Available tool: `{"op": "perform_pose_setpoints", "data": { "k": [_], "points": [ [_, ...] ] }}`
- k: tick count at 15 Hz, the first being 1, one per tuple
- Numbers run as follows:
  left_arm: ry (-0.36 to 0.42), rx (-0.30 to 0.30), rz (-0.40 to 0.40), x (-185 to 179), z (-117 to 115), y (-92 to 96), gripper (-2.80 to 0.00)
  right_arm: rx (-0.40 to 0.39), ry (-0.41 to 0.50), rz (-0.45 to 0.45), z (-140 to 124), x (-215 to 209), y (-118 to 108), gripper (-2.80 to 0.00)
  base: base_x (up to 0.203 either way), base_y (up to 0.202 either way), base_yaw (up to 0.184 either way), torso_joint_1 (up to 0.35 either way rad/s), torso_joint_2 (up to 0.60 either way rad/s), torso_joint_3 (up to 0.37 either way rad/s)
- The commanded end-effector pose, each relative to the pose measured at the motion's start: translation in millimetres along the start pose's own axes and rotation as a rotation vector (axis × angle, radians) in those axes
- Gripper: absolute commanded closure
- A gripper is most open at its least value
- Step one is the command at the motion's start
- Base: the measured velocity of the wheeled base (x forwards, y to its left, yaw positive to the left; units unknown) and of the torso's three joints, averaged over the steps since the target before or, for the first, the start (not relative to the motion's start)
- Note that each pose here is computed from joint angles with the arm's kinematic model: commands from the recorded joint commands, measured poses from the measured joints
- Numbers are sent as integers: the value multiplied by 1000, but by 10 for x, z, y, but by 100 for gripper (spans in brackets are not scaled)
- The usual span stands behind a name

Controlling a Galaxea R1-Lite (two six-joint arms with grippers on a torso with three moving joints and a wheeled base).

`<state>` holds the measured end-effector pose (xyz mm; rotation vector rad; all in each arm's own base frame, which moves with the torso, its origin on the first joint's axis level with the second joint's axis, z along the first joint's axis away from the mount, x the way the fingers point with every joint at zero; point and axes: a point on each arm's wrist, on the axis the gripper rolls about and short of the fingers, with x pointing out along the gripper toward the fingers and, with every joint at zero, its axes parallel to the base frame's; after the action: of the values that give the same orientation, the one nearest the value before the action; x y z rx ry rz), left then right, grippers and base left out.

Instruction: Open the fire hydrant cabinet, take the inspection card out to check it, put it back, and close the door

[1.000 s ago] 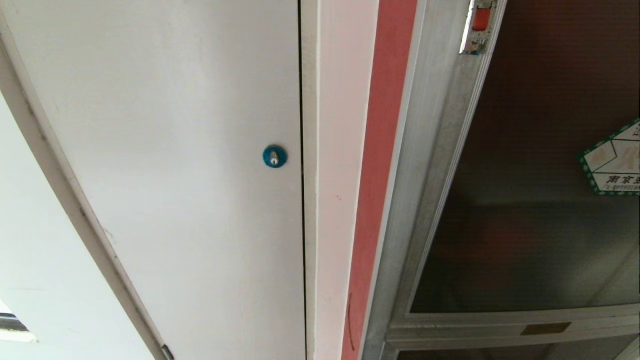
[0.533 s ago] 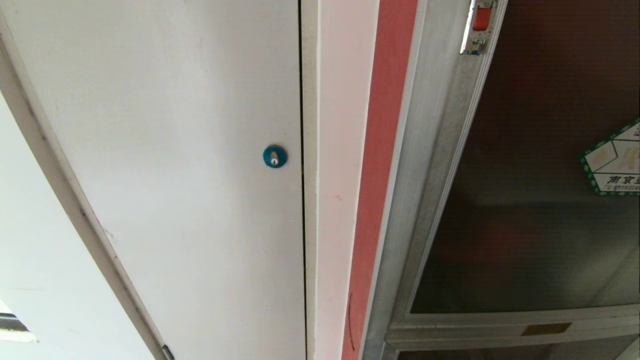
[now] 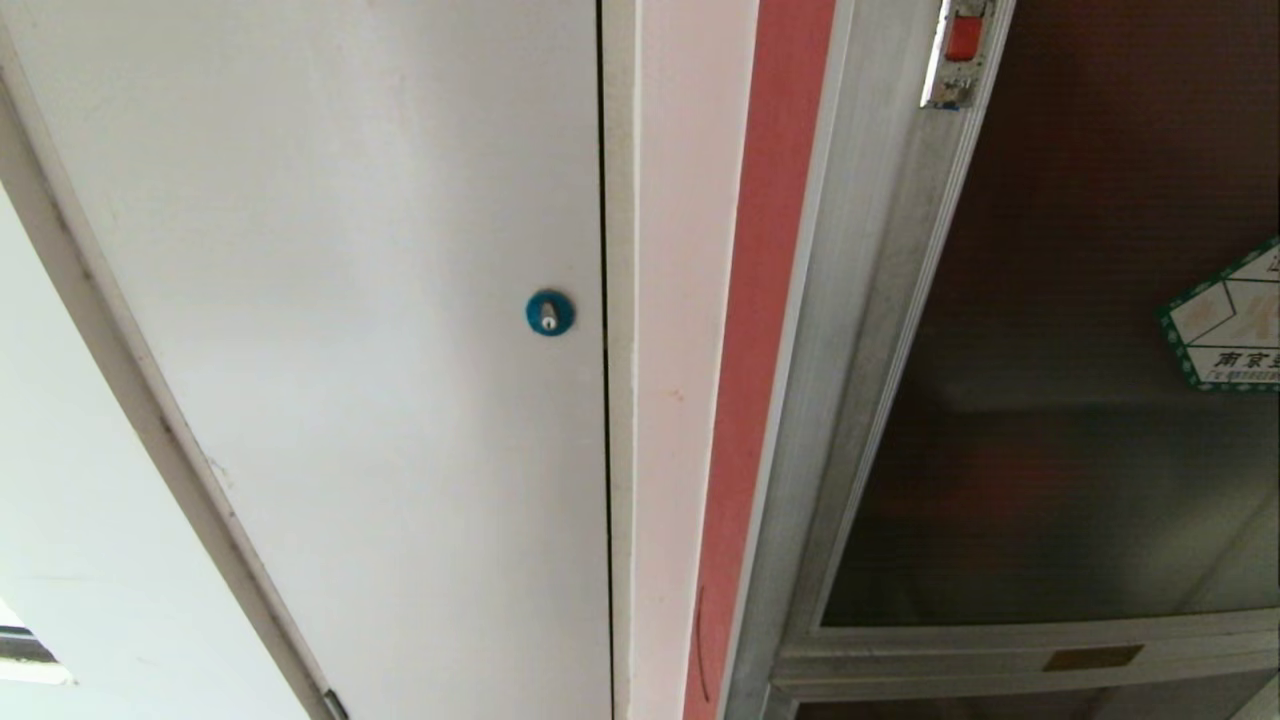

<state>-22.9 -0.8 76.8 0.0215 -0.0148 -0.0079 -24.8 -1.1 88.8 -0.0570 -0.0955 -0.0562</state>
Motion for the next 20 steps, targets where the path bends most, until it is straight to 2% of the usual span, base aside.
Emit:
{"op": "perform_pose_setpoints", "data": {
  "k": [1,3,20],
  "points": [
    [9,0,0,6,-21,0,0,6,46,41,-85,8,14,0,0,0,0,0,0,0],
    [8,0,0,6,-20,0,0,30,98,48,-138,4,18,0,0,0,0,0,0,0],
    [7,0,0,6,-17,0,0,58,97,72,-137,4,22,0,0,0,0,0,0,0]
  ]
}}
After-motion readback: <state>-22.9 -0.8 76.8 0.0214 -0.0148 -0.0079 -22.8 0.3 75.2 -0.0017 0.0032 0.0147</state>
